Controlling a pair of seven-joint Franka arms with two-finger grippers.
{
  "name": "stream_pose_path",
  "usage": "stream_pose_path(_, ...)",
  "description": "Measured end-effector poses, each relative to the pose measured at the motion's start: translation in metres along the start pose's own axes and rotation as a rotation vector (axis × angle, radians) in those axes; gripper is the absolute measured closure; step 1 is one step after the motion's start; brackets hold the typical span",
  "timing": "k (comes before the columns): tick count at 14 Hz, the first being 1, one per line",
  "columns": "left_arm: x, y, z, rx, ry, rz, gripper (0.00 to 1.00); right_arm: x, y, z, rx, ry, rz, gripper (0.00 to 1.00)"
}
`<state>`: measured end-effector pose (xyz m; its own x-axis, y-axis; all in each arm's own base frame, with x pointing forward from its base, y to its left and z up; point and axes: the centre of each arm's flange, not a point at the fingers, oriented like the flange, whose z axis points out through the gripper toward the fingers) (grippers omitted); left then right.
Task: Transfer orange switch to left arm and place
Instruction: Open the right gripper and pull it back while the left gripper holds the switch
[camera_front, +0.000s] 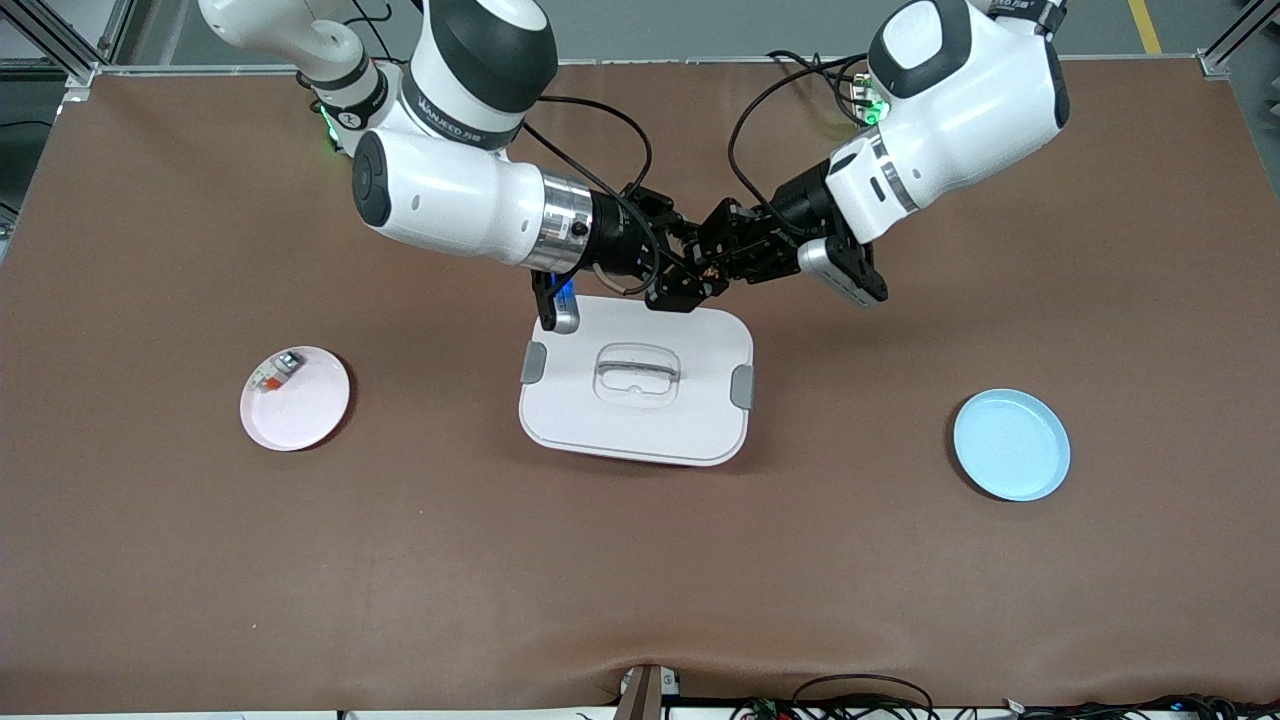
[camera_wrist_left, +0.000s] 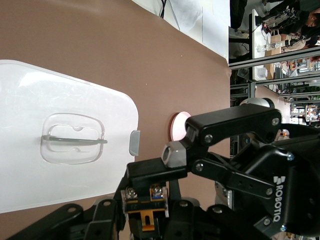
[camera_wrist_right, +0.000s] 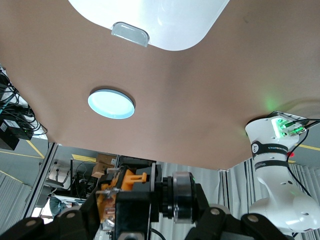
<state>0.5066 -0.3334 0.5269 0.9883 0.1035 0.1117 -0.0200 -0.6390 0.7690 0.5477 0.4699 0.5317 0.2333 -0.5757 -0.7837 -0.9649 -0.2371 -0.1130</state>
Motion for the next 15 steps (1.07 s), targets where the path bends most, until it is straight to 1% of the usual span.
stream_pose_path(6,0.005,0.007,-0.007,0.11,0.023,0.079,0.66,-0.004,-0.004,0.011,0.044,0.0,-0.028,0.27)
stream_pose_path(7,0.008,0.003,-0.009,0.154,0.026,0.136,0.66,-0.004,-0.005,0.012,0.044,-0.001,-0.021,0.21)
stream_pose_path(9,0.021,-0.014,-0.021,0.216,0.047,0.195,0.66,0.001,-0.007,0.005,0.023,0.003,-0.006,0.03)
stream_pose_path(10,0.029,-0.022,-0.028,0.231,0.059,0.205,0.66,0.003,-0.007,0.001,0.017,0.004,-0.002,0.0)
stream_pose_path(12,0.037,-0.03,-0.038,0.255,0.069,0.215,0.66,0.005,-0.008,-0.002,0.017,0.005,0.002,0.0)
stream_pose_path(15,0.046,-0.029,-0.056,0.308,0.048,0.254,0.66,0.016,-0.015,-0.014,0.025,0.01,0.02,0.0)
